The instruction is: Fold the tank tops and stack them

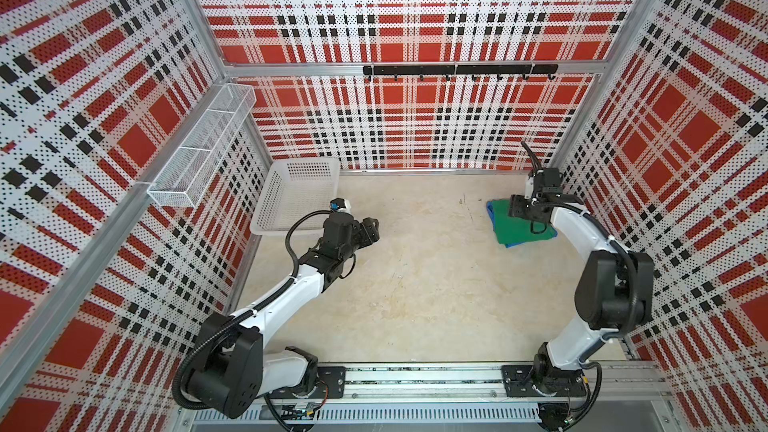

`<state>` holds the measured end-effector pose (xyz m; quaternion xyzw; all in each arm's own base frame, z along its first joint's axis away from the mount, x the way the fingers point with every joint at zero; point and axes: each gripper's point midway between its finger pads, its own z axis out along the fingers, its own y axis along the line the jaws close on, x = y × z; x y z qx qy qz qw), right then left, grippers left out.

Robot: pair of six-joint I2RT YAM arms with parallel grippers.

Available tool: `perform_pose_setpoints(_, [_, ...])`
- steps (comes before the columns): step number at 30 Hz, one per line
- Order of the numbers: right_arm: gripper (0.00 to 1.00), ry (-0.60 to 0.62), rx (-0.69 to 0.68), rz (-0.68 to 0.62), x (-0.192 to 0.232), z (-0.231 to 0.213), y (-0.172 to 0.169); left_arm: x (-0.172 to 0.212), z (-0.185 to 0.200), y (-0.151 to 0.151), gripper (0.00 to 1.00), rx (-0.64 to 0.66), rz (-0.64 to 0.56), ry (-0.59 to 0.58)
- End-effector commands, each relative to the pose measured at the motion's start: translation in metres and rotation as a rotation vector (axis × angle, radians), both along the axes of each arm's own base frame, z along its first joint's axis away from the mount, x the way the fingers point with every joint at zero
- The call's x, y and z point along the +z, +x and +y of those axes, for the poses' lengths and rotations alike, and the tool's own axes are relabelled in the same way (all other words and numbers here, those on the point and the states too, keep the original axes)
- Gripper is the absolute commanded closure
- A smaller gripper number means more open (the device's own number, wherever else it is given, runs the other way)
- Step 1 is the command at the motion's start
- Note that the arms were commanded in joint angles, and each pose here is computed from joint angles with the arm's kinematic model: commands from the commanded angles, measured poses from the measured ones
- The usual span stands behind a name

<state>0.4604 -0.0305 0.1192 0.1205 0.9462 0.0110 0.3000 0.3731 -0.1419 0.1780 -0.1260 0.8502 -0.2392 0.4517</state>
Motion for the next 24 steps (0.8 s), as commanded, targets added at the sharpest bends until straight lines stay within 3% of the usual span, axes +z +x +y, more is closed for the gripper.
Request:
perform_pose_setpoints(1, [0.31,-0.026,-0.135,0.075,-0.046,-0.030,0.003,-0.001,0.012,-0.008,0.24,0.017,-0.003,0.022])
perform_pose_setpoints(5, [0.29,-0.035,-0.202,0.100,-0.076,-0.058,0.011,-0.001,0.024,-0.014,0.24,0.042,-0.010,0.011])
perform_pose_setpoints(10, [0.25,-0.047,-0.145,0.116,-0.083,-0.059,0.022,0.002,0.029,-0.018,0.23,0.051,-0.017,-0.006])
perform_pose_setpoints(13, [0.21,-0.044,-0.075,0.018,-0.042,-0.045,0.023,0.008,0.035,-0.018,0.18,0.073,-0.024,0.022])
perform_pose_setpoints(15, [0.00,-0.031,-0.018,-0.059,-0.010,-0.035,0.020,0.014,0.045,-0.015,0.07,0.102,-0.040,0.063])
perform_pose_setpoints(16, [0.00,-0.025,0.015,-0.101,0.006,-0.030,0.016,0.017,0.053,-0.012,0.01,0.126,-0.046,0.086])
perform_pose_setpoints(20, [0.00,-0.059,0.144,-0.243,0.068,-0.005,-0.004,0.034,0.091,-0.005,0.02,0.261,-0.087,0.215])
perform_pose_setpoints(24, [0.00,-0.170,0.183,-0.389,0.090,0.014,-0.034,0.041,0.142,-0.008,0.02,0.461,-0.144,0.351])
